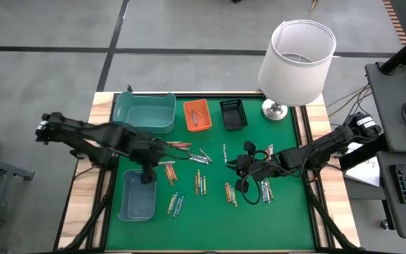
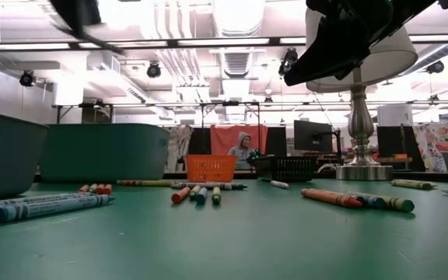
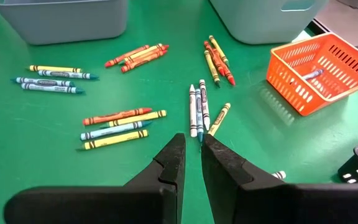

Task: Sort crayons
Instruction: Put the white crayon into the blue bin

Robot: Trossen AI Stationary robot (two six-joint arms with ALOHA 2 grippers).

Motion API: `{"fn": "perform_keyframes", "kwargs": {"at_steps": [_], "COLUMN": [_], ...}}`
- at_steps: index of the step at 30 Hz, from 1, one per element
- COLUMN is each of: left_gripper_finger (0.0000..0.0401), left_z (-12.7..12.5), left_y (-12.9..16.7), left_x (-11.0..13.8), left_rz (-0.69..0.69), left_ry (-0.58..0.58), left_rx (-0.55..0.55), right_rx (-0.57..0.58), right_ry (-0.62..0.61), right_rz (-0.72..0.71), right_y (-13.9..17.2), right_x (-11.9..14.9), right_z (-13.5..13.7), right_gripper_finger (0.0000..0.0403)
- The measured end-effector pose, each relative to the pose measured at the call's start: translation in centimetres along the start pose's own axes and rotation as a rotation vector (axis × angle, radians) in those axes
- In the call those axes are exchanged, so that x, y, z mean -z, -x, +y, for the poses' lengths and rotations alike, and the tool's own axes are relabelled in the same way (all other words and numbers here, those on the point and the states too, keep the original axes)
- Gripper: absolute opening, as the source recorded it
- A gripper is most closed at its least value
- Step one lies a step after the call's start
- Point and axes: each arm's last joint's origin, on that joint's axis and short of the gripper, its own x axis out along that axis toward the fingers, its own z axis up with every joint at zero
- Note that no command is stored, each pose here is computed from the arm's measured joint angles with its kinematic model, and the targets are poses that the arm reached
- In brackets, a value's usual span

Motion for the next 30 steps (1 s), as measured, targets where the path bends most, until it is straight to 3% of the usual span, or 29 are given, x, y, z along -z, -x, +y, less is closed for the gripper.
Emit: {"fn": "perform_keyframes", "kwargs": {"at_steps": [3, 7, 11, 16, 23, 30], "left_gripper_finger": [0.0, 0.0, 0.0, 0.0, 0.0, 0.0], "left_z": [-0.4, -1.2, -2.1, -1.9, -2.0, -2.5], "left_y": [1.8, 1.4, -1.2, -5.6, -9.9, -11.0], "left_x": [1.4, 3.2, 4.8, 7.4, 8.2, 7.9], "left_rz": [0.108, 0.273, 0.434, 0.685, 0.696, 0.704], "left_ry": [0.108, 0.208, 0.244, 0.291, 0.342, 0.442], "left_rx": [-0.021, 0.004, 0.032, -0.041, -0.063, -0.105], "right_rx": [0.0, 0.0, 0.0, 0.0, 0.0, 0.001], "right_ry": [0.002, 0.003, 0.004, 0.005, 0.008, 0.008], "right_rz": [0.0, 0.0, 0.0, 0.0, 0.003, 0.003], "right_y": [0.0, 0.0, 0.0, 0.0, 0.0, 0.0], "right_x": [0.0, 0.0, 0.0, 0.0, 0.0, 0.0], "right_z": [0.0, 0.0, 0.0, 0.0, 0.0, 0.0], "right_gripper_finger": [0.0043, 0.0043, 0.0043, 0.0043, 0.0043, 0.0043]}}
